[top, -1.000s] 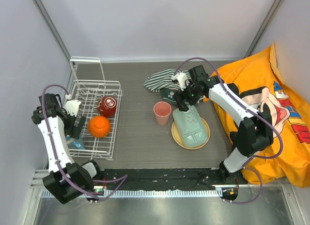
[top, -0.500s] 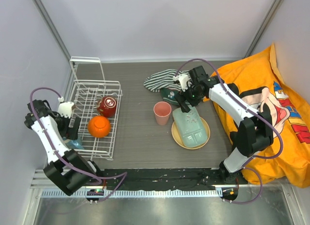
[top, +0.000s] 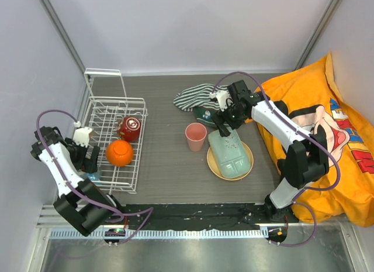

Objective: Unload the mixed dishes from the dish rack
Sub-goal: Pick up the cup from the dish rack.

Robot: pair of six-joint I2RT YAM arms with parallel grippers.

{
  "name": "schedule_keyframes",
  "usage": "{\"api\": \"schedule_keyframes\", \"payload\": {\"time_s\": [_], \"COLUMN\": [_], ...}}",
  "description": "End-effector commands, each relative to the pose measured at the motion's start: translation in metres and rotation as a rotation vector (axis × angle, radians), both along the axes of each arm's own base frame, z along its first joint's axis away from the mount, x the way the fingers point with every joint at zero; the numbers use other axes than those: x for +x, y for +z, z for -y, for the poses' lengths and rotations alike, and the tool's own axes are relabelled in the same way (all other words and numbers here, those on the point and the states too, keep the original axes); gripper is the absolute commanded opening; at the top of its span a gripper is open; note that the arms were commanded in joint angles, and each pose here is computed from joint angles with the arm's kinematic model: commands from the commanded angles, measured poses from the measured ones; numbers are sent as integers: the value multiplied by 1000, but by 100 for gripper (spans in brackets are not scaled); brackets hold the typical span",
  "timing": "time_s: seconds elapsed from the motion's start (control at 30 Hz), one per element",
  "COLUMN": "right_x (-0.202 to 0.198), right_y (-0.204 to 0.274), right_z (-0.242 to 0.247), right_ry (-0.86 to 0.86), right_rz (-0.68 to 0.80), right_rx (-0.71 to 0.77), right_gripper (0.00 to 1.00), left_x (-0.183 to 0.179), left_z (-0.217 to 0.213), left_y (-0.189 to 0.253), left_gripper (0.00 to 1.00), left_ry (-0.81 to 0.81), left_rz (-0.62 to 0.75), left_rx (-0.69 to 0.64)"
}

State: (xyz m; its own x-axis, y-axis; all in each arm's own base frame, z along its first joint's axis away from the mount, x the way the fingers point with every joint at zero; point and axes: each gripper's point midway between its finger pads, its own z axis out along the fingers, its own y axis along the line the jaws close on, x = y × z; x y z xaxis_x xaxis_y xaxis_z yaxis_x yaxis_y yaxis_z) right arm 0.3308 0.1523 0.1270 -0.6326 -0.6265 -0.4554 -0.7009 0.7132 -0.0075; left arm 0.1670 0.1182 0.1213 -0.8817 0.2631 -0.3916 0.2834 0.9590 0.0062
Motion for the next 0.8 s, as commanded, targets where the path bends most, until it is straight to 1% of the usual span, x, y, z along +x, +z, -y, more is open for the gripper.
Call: {"api": "schedule_keyframes", "payload": {"time_s": [0.0, 0.1, 0.13, 0.2, 0.23, 0.3, 0.33, 0.4, 0.43, 0.5, 0.53, 0.6, 0.7, 0.73, 0.77], "right_x": [5, 3, 3, 3, 3, 3, 2, 2, 2, 3, 3, 5, 7, 8, 9], "right_y": [6, 3, 2, 0, -1, -3, -6, -8, -9, -9, -10, -8, -8, -8, -6], "right_z": [0, 0, 0, -1, -1, -1, -3, -3, -3, -4, -5, -7, -9, -10, -10], "right_ry": [-20, -18, -18, -15, -15, -15, -9, -9, -10, -9, -9, -8, -8, -5, -8], "right_rz": [14, 6, 3, -1, -3, -7, -15, -22, -24, -24, -25, -21, -24, -25, -22], "right_rx": [7, 6, 5, 5, 5, 7, 10, 10, 12, 15, 16, 25, 31, 34, 38], "right_gripper": [88, 88, 88, 88, 88, 88, 87, 87, 87, 87, 87, 87, 87, 87, 87], "left_x": [-5, -4, -2, -1, 1, 3, 5, 6, 7, 9, 11, 13, 18, 20, 23], "left_z": [13, 14, 13, 14, 13, 17, 16, 18, 19, 19, 19, 20, 24, 23, 26], "left_y": [8, 11, 15, 18, 22, 28, 32, 36, 40, 43, 47, 50, 59, 64, 68], "left_gripper": [95, 86, 80, 75, 68, 63, 57, 53, 49, 45, 42, 38, 28, 17, 8], "left_ry": [-26, -28, -28, -23, -23, -21, -20, -23, -28, -28, -29, -26, -29, -29, -29], "left_rz": [24, 26, 35, 39, 48, 57, 60, 61, 64, 67, 79, 89, 111, 124, 138], "left_rx": [-35, -42, -36, -47, -46, -67, -70, -84, -93, -99, -100, -109, -133, -133, -152]}}
